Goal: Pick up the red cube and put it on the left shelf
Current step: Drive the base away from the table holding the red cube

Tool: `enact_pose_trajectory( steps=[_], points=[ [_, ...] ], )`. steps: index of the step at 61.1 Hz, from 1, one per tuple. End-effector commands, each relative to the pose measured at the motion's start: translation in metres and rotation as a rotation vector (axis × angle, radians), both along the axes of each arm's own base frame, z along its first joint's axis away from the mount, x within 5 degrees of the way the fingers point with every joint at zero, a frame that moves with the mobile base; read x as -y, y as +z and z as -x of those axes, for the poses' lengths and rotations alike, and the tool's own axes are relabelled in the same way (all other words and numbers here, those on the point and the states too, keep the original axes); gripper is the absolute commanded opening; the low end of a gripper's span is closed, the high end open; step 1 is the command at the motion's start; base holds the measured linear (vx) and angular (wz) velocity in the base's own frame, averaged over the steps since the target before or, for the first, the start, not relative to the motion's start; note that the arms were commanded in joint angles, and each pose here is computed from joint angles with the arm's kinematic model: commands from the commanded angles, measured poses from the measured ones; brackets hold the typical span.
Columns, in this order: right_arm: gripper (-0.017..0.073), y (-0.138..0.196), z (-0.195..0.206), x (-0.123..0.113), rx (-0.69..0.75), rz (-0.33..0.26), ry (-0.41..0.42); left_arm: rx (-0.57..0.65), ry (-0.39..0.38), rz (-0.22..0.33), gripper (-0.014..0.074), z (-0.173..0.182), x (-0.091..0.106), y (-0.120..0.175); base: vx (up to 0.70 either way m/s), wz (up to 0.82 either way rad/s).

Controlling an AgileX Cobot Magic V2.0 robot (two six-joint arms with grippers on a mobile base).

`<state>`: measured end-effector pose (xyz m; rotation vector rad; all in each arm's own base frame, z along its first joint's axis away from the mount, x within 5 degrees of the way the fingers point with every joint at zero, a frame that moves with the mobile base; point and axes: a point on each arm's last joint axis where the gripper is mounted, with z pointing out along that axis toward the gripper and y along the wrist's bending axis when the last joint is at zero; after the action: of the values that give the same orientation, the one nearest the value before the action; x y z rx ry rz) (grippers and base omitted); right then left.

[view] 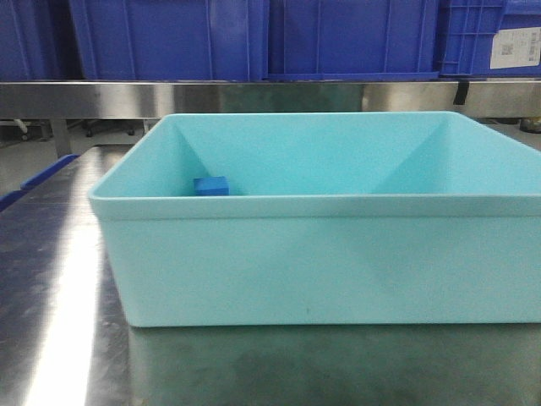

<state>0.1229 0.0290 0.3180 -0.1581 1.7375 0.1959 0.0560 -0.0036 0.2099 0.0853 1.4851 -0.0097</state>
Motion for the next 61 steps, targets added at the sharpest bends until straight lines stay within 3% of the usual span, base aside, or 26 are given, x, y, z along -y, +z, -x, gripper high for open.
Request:
enact_pose_trajectory(
  steps=[1,61],
  points=[
    [0.0057,0.0181,-0.0001,-0.0001,0.118,-0.010,0.006,0.054,0.003,0.008,0.0106,-0.0009,-0.0004,-0.0003,-0.08,0.39],
    [0.0057,0.0179,-0.0005,-0.0002,0.117,-0.010,0.006,0.052,0.003,0.008,0.0106,-0.0010,-0.0004,-0.0004,-0.18,0.15]
  ],
)
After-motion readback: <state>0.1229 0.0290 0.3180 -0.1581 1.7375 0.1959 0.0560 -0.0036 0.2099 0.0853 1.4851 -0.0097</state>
